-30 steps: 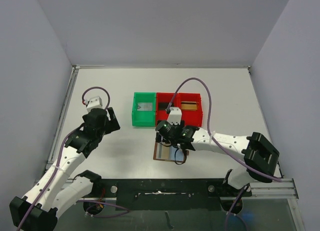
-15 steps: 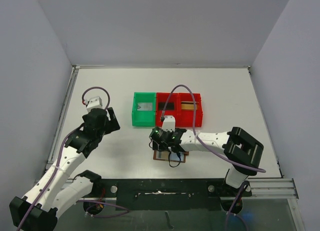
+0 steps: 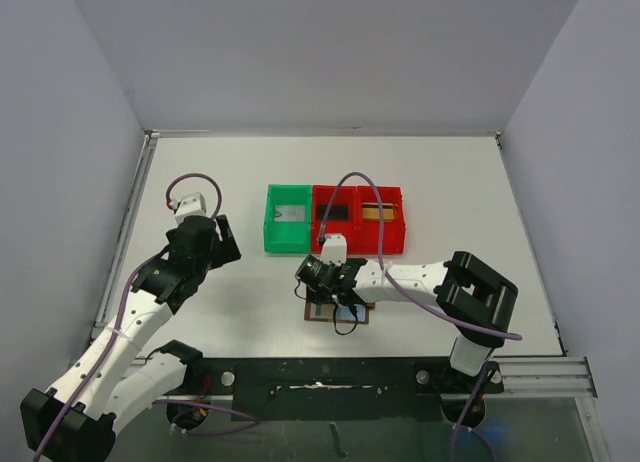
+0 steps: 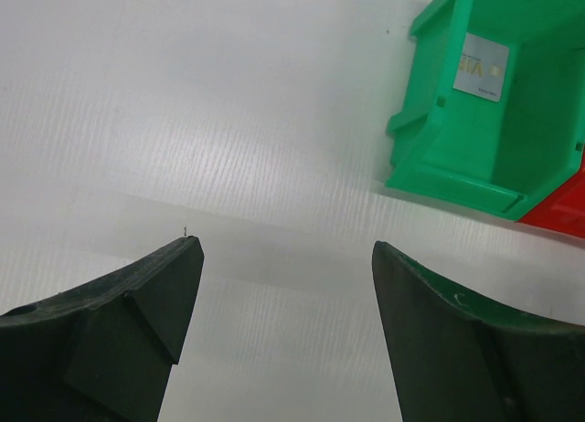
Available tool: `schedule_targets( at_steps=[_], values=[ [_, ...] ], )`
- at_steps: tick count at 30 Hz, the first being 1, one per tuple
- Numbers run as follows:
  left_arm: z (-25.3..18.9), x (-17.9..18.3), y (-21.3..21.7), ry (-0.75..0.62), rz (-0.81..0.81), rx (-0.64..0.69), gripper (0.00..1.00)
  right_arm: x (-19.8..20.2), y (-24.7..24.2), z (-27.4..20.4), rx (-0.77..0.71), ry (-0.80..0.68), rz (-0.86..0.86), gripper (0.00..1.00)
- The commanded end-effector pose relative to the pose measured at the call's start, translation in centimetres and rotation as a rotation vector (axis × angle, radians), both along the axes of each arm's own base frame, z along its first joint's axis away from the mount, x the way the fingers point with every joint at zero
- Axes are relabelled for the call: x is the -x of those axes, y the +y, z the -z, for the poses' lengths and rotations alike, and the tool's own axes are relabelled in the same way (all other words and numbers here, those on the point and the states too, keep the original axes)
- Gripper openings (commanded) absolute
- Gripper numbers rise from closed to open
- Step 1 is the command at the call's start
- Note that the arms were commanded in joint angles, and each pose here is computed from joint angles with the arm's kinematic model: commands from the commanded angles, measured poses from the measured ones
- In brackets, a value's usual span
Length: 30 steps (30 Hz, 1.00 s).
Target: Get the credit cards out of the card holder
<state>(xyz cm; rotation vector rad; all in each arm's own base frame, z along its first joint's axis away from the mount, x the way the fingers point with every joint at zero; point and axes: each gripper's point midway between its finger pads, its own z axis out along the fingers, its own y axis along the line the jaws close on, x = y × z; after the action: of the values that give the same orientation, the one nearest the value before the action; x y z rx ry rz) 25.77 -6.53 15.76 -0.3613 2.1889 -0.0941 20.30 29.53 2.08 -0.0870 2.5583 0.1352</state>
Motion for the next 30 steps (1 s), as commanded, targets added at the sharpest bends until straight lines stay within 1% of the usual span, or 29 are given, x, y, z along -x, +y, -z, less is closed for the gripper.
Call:
schedule_targets(
  at_steps=[1,9,20,25,30],
  values=[
    [-1.1,-0.7,0.0,-0.042,-0.016,0.019,0.74,0.2,1.3,0.1,-0.060,0.003,-0.009,0.55],
    [-1.2,-0.6,0.0,-0.047,-0.015,0.021,0.74,0.0,2.3,-1.1,-0.147,-0.005,-0.031,0.53],
    [-1.3,-0.6,-0.1,-0.048,-0.012,0.025,0.74,-0.4,1.9,-2.3,-0.150,-0.019,-0.020,0.55],
    [-1.2,-0.7,-0.7,-0.047,0.017,0.044,0.74,-0.5,2.9,-3.5,-0.279,-0.021,-0.048,0.54],
    [-0.8,-0.3,-3.2,-0.026,0.129,0.125,0.74,-0.6,2.6,-3.2,-0.426,0.014,-0.046,0.54]
  ],
)
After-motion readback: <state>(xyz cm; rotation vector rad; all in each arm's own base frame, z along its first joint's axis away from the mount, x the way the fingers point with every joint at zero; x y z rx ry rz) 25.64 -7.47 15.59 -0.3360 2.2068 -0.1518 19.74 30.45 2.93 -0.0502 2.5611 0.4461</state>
